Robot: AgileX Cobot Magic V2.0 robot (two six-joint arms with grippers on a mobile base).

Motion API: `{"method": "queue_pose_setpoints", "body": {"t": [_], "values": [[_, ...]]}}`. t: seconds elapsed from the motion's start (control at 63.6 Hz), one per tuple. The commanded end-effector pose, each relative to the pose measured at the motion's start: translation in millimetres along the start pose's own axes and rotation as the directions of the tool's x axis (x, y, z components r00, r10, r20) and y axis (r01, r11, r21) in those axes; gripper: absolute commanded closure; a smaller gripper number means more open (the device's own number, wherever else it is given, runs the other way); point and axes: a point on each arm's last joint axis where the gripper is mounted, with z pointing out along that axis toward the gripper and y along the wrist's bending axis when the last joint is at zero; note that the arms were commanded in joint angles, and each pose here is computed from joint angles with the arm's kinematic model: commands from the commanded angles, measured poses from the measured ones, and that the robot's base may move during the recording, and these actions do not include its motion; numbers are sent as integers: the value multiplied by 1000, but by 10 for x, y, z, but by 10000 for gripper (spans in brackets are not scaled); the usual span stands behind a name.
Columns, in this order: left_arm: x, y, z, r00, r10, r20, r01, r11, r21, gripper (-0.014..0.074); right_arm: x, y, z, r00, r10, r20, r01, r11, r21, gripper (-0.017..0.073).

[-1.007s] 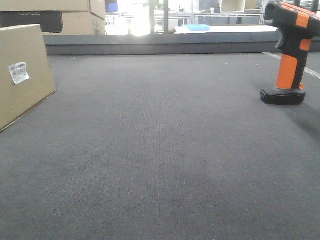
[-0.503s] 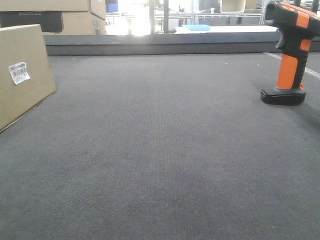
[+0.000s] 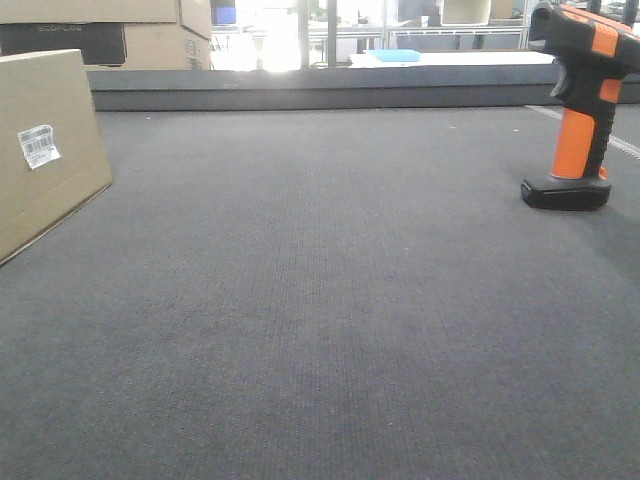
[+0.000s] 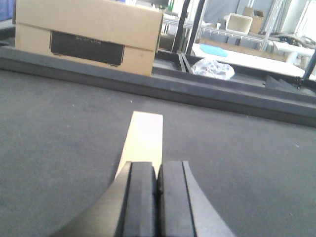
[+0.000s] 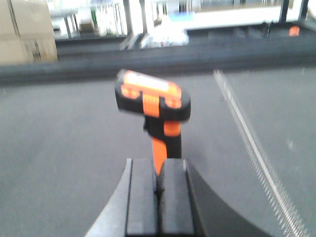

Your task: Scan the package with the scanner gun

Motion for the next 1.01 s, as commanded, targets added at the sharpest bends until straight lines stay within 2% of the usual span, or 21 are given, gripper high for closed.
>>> {"method": "queue_pose_setpoints", "body": {"t": [0.0,0.063,0.126,0.204,0.252,0.519,0.582,0.739,0.991], "values": [[-32,-5,-83,1000,-11,24,11,1000,4,705,-33,3,-103,1000,-7,24,7,1000,0,727],[-31,-4,-136,999,-9,45,9,1000,7,705,-51,3,-188,999,-8,38,8,1000,2,727],[-5,1,-203,998,16,60,-16,1000,6,705,-62,1,-284,999,0,50,0,1000,5,727],[77,14,-284,998,18,66,-18,1000,7,705,-55,-1,-395,998,48,49,-48,999,6,727],[146,24,-351,997,18,74,-18,1000,9,705,-52,-2,-456,997,57,53,-57,998,5,727],[404,61,-698,990,17,139,-21,1000,22,705,13,-16,-757,997,53,54,-53,998,14,727],[417,62,-763,987,17,162,-22,999,26,705,7,-15,-801,997,33,75,-34,999,12,727],[406,59,-853,978,16,209,-23,999,33,705,-6,-13,-872,993,33,117,-34,999,4,727],[406,59,-858,977,16,212,-24,999,33,705,-6,-13,-872,993,33,117,-34,999,4,727]]}}
